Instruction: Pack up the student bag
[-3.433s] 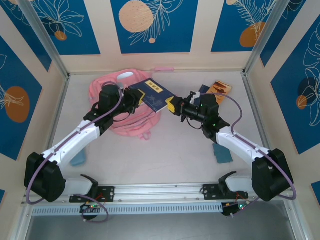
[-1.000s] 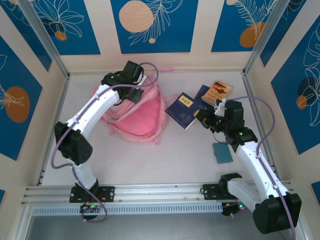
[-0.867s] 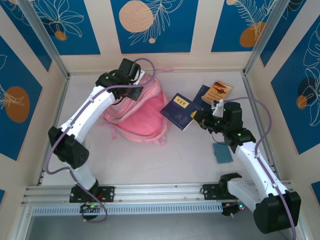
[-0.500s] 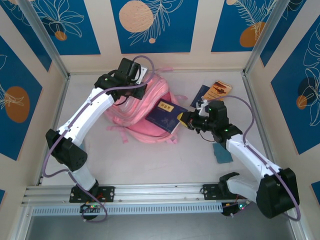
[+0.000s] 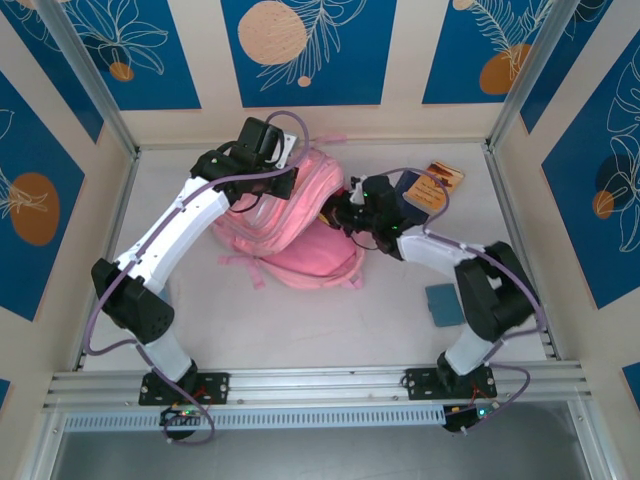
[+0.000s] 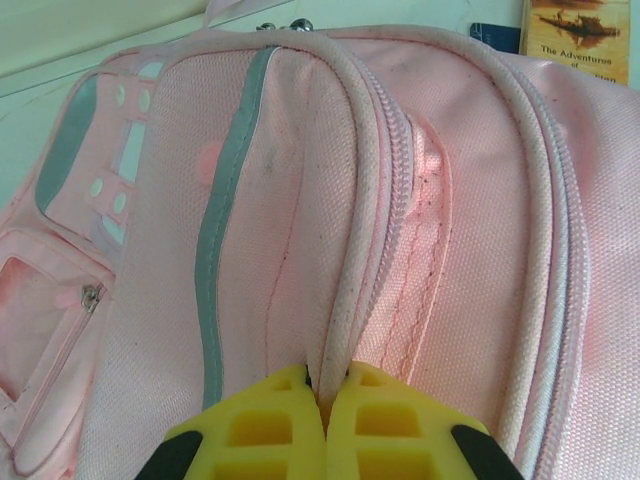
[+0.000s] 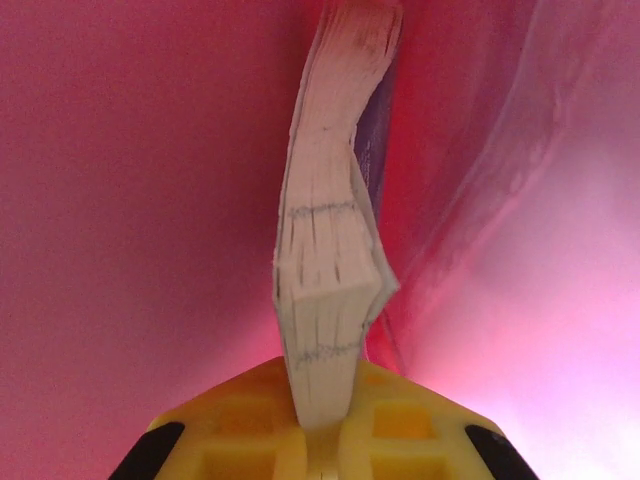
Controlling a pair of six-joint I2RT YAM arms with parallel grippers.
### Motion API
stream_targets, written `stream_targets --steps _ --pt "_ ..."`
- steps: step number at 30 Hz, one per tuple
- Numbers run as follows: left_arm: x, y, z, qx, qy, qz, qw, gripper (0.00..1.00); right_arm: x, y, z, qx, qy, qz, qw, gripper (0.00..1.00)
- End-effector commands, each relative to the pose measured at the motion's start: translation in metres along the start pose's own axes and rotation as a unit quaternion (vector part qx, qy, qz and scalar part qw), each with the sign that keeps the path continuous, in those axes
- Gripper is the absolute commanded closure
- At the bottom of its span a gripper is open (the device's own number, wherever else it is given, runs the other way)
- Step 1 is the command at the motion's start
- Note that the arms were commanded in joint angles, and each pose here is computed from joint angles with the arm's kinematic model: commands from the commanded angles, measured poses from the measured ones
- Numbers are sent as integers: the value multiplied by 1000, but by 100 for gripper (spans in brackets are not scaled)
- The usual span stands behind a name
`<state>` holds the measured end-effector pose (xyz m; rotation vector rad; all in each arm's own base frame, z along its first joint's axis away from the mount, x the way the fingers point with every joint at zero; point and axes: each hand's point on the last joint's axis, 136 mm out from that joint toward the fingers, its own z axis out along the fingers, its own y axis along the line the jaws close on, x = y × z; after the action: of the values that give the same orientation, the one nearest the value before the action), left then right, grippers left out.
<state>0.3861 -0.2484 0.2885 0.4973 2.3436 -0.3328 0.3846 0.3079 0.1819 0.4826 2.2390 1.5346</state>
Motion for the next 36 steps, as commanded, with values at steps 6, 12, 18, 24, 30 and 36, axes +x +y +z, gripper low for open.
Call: stream_targets --steps 6,12,18,24,30,36 --pt "-42 -11 -29 20 -90 -12 996 100 -26 -5 65 -12 -79 35 996 100" --pt "-37 -9 -21 18 -76 -13 997 100 -18 -39 90 18 -40 71 996 95" --pt "-29 -4 -13 7 -65 -15 998 100 1 -45 71 26 10 75 997 47" --pt "-18 6 -2 -9 -49 -19 999 100 25 -37 20 47 28 80 995 39" --pt "0 24 9 -35 -33 -29 998 100 54 -38 -38 95 26 86 991 45" --pt "33 39 12 -30 1 -16 999 100 59 -86 -100 232 17 12 973 46"
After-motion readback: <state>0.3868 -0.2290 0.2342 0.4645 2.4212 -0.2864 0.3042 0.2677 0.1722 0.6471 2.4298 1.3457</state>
